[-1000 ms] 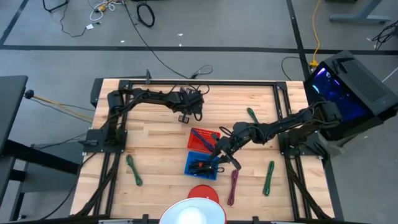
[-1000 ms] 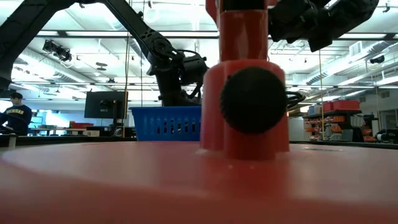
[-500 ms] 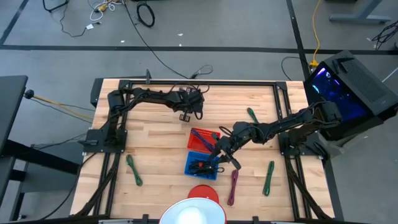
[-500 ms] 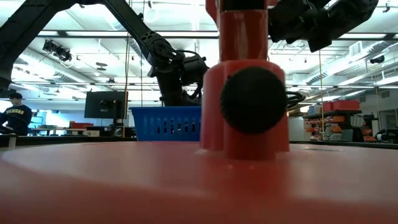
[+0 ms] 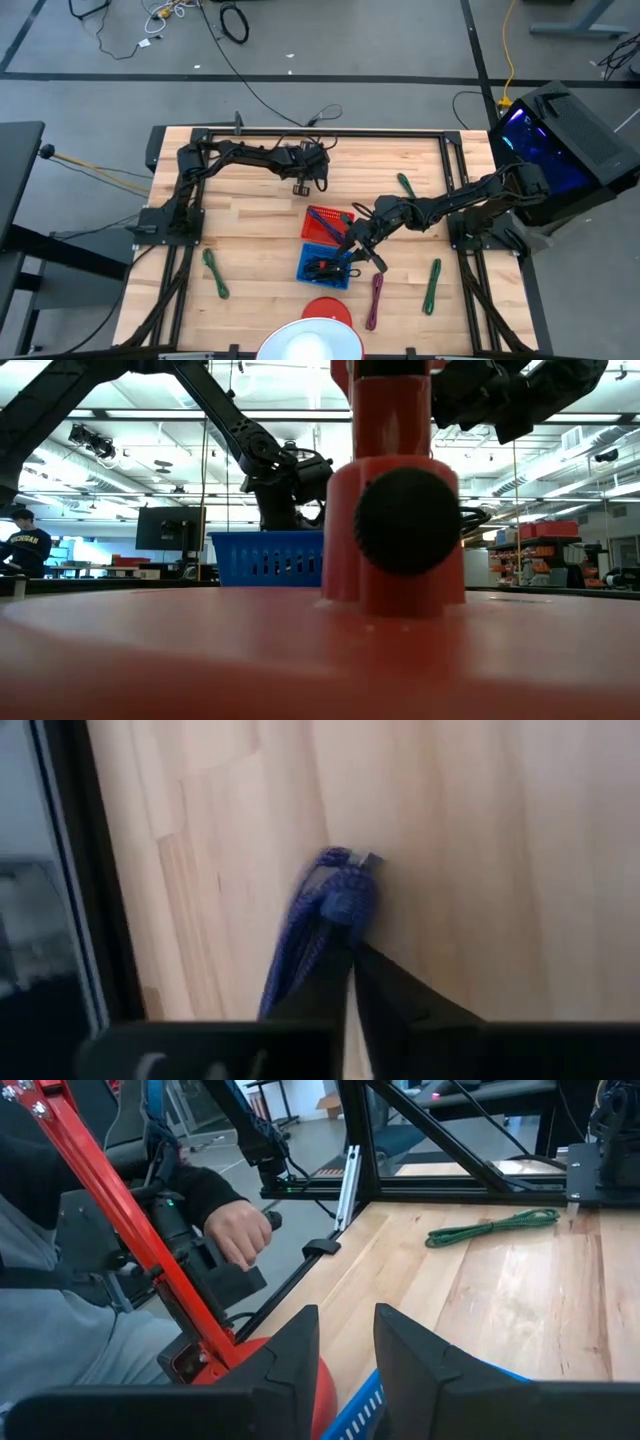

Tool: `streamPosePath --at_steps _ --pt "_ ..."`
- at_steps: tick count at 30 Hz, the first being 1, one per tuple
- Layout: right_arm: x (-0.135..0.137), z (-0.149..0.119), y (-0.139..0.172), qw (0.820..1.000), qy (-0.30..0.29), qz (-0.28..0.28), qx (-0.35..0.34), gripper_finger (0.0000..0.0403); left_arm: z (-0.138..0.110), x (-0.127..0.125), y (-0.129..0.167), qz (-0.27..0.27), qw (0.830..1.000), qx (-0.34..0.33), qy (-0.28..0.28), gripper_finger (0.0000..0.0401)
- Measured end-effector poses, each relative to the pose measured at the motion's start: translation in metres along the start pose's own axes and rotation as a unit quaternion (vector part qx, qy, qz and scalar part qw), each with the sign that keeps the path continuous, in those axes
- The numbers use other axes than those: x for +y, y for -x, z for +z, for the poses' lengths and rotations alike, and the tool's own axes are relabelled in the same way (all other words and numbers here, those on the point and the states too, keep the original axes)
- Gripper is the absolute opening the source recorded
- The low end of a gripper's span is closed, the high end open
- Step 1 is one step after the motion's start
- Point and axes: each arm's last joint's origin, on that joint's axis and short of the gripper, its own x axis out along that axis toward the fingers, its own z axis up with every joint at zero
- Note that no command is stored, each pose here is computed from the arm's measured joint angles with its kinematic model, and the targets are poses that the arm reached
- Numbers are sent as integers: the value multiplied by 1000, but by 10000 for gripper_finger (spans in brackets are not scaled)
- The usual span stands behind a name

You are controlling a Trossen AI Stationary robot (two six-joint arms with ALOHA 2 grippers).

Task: Pick & Place USB Port
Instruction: Put the large blue USB cable into the red bin

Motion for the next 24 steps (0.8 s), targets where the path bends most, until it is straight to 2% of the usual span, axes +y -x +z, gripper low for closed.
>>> streamPosePath --at_steps 6,10,17,24 --pt "0 0 0 1000 0 -3 -1 102 2 -5 3 8 999 13 42 4" --pt "-1 0 0 1000 -1 -4 -1 102 6 -9 17 18 999 11 50 2" --pt "-2 0 1 1000 -2 -8 -1 102 11 -8 72 26 996 2 87 1" --pt "-6 0 2 1000 -7 -23 0 102 13 -8 139 84 991 -30 99 1"
